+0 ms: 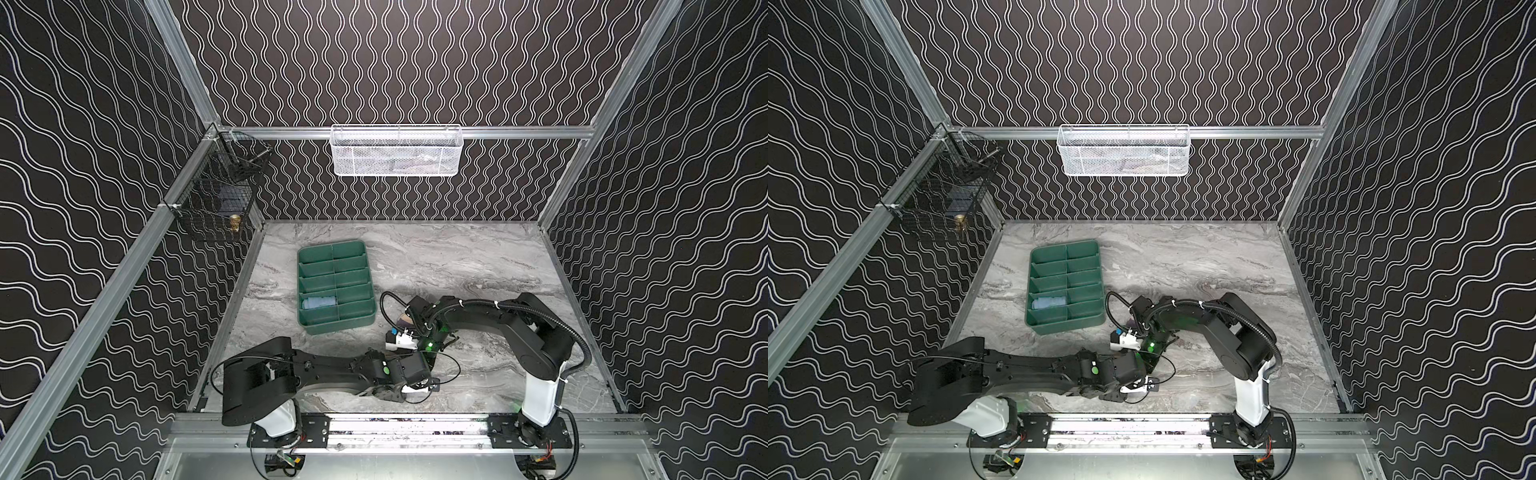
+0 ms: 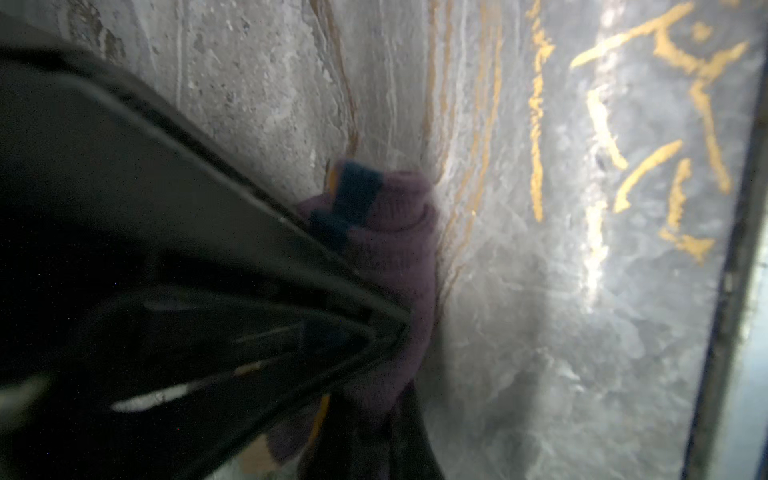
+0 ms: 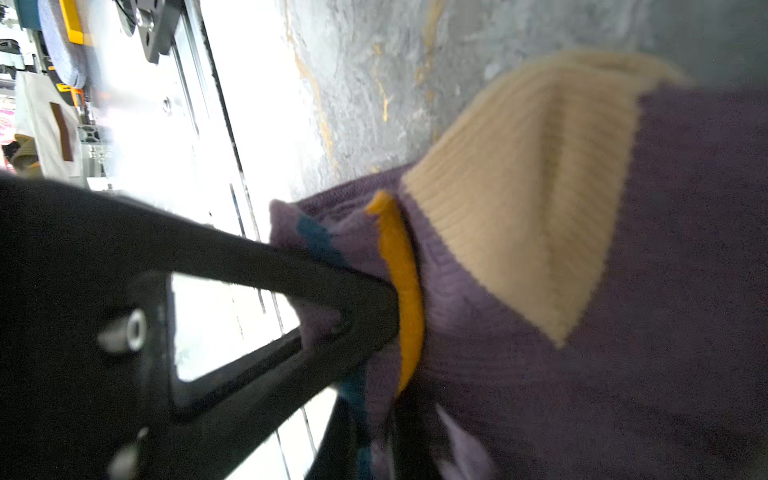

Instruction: Roll the socks

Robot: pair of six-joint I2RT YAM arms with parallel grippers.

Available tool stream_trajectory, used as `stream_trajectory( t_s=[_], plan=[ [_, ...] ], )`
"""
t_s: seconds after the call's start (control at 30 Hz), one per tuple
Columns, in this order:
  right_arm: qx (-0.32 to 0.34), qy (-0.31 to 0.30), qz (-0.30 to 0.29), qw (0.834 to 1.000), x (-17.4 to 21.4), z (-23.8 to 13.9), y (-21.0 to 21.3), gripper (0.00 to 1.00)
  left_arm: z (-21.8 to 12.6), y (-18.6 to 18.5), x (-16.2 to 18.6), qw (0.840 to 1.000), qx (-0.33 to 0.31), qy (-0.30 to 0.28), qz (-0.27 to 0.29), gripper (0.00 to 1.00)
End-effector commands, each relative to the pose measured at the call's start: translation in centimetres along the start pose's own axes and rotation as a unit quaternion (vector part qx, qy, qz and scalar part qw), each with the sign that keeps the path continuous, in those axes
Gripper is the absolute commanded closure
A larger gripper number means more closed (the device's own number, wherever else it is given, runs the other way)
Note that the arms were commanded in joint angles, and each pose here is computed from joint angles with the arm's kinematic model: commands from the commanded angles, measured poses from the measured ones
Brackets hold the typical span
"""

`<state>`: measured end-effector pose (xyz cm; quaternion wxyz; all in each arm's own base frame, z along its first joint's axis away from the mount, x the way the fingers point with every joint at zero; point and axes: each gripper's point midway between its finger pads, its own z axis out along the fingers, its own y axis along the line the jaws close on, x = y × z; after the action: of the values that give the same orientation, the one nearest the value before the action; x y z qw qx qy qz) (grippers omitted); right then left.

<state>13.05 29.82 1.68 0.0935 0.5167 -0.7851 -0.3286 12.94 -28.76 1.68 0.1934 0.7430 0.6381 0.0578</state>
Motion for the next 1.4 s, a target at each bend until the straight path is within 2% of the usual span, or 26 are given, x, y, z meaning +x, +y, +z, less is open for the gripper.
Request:
stream_trajectory(
  t_s=[0.0, 0.07, 0.13, 0.2, 0.27, 0.4, 0.47, 0.57, 0.63, 0.67, 0.73, 0.8, 0.87, 1.03, 1.1, 1.17, 1.27, 1.37],
  plan=[
    [0.158, 0.019, -0.024, 0.987, 0.9, -1.2, -4.9, 0.76, 0.6, -2.0, 0.3, 0.999, 0.049, 0.001, 0.003, 1.0],
    [0.192, -0.004, -0.039, 0.981, 0.8, -2.2, -5.1, 0.65, 0.8, -2.5, 0.4, 0.998, 0.064, 0.008, 0.015, 1.0],
    [0.225, -0.035, -0.055, 0.972, -0.1, -3.8, -5.0, 0.6, 1.0, -2.9, 0.5, 0.997, 0.077, 0.017, 0.02, 1.0],
    [0.273, -0.07, -0.066, 0.957, -0.9, -5.9, -5.3, 0.58, 1.2, -3.1, 0.5, 0.996, 0.084, 0.023, 0.021, 1.0],
    [0.333, -0.116, -0.072, 0.933, -2.0, -8.8, -5.8, 0.57, 1.1, -3.4, 0.5, 0.995, 0.09, 0.022, 0.022, 1.0],
    [0.45, -0.22, -0.046, 0.864, -3.4, -16.3, -6.9, 0.53, 0.2, -3.9, -0.1, 0.993, 0.111, 0.002, 0.031, 1.0],
    [0.493, -0.277, -0.027, 0.824, -3.5, -20.3, -6.8, 0.48, -0.2, -4.1, -0.1, 0.992, 0.123, 0.0, 0.043, 1.0],
    [0.551, -0.373, 0.008, 0.747, -2.8, -26.8, -5.4, 0.46, -0.8, -4.5, 0.1, 0.986, 0.156, 0.011, 0.055, 1.0],
    [0.573, -0.441, 0.02, 0.691, -1.8, -30.7, -3.1, 0.44, -1.2, -5.0, 0.4, 0.978, 0.204, 0.016, 0.049, 1.0],
    [0.574, -0.462, 0.013, 0.676, -1.4, -31.7, -2.0, 0.44, -1.2, -5.0, 0.6, 0.975, 0.219, 0.02, 0.039, 1.0],
    [0.567, -0.494, -0.051, 0.657, -0.7, -32.7, 1.2, 0.45, -1.5, -5.2, 0.8, 0.962, 0.273, 0.022, 0.013, 1.0],
    [0.553, -0.502, -0.142, 0.65, -0.3, -31.5, 4.1, 0.46, -1.4, -4.9, 0.9, 0.952, 0.305, 0.021, -0.02, 1.0],
    [0.55, -0.477, -0.203, 0.655, 0.3, -29.4, 5.3, 0.46, -1.0, -4.3, 1.0, 0.945, 0.323, 0.02, -0.048, 1.0],
    [0.56, -0.313, -0.286, 0.712, 1.0, -21.5, 4.8, 0.46, 0.0, -3.1, 1.0, 0.934, 0.348, 0.015, -0.083, 1.0],
    [0.547, -0.254, -0.344, 0.719, 1.0, -17.4, 5.5, 0.45, 0.4, -2.7, 1.1, 0.932, 0.351, 0.019, -0.088, 1.0],
    [0.541, -0.199, -0.396, 0.715, 1.4, -13.8, 6.0, 0.44, 0.8, -2.4, 1.2, 0.928, 0.359, 0.022, -0.095, 1.0],
    [0.529, -0.143, -0.432, 0.717, 1.9, -9.9, 6.5, 0.44, 1.4, -1.9, 1.5, 0.925, 0.364, 0.022, -0.111, 1.0],
    [0.514, -0.116, -0.426, 0.735, 2.1, -7.2, 6.7, 0.44, 1.7, -1.7, 1.7, 0.925, 0.36, 0.022, -0.116, 1.0]
  ],
)
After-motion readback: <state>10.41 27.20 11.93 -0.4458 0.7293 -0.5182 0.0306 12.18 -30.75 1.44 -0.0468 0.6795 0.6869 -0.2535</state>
